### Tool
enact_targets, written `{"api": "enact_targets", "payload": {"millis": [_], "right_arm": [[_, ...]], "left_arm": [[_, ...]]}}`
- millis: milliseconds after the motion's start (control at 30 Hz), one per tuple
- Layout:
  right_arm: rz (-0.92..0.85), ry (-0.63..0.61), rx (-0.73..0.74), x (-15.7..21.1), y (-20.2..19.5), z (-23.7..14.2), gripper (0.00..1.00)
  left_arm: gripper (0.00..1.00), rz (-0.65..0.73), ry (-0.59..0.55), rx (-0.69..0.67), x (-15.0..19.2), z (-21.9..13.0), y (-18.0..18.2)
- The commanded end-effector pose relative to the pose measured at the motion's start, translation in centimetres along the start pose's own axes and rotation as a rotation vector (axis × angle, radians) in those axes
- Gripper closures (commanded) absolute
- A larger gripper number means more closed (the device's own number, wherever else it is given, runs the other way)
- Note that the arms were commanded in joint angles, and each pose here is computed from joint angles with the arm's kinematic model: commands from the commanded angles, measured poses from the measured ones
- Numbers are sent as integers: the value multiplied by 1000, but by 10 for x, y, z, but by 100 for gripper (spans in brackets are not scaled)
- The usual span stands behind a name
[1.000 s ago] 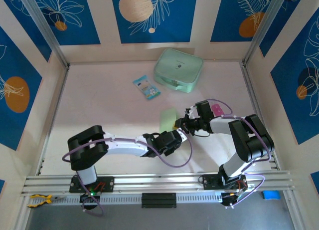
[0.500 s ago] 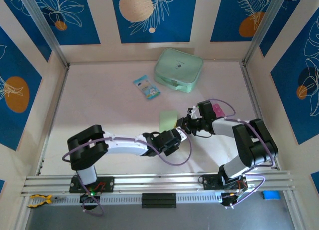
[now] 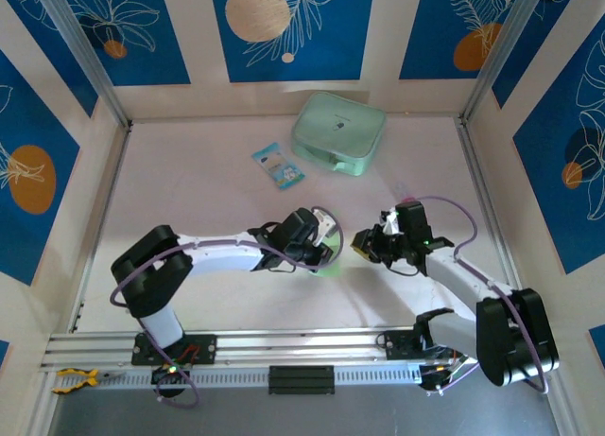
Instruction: Fold a paper plane with a square sheet of paper (pick it up from the middle)
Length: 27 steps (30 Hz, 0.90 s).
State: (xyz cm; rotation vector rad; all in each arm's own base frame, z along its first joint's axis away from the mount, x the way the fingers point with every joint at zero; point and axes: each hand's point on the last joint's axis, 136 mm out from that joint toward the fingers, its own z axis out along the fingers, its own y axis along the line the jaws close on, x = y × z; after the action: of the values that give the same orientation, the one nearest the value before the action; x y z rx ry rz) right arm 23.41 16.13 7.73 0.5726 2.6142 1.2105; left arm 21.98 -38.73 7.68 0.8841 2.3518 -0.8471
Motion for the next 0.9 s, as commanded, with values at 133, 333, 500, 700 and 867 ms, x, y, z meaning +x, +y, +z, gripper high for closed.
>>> {"api": "enact_targets", "payload": {"millis": [133, 333, 500, 700, 867], "right_arm": [[39, 74, 30, 29, -13, 3, 88], [19, 91, 38, 47, -13, 16, 100], [4, 79, 61, 54, -14, 27, 100], [-17, 86, 81, 54, -17, 37, 100], [-23, 114, 100, 57, -21, 48, 100]], "left_arm": [[100, -144, -18, 120, -3, -6, -13], [100, -150, -12, 90, 1, -7, -7], [100, -144, 2, 79, 5, -6, -4], [100, -147, 7, 81, 5, -4, -3], [100, -150, 12, 86, 6, -3, -4]]}}
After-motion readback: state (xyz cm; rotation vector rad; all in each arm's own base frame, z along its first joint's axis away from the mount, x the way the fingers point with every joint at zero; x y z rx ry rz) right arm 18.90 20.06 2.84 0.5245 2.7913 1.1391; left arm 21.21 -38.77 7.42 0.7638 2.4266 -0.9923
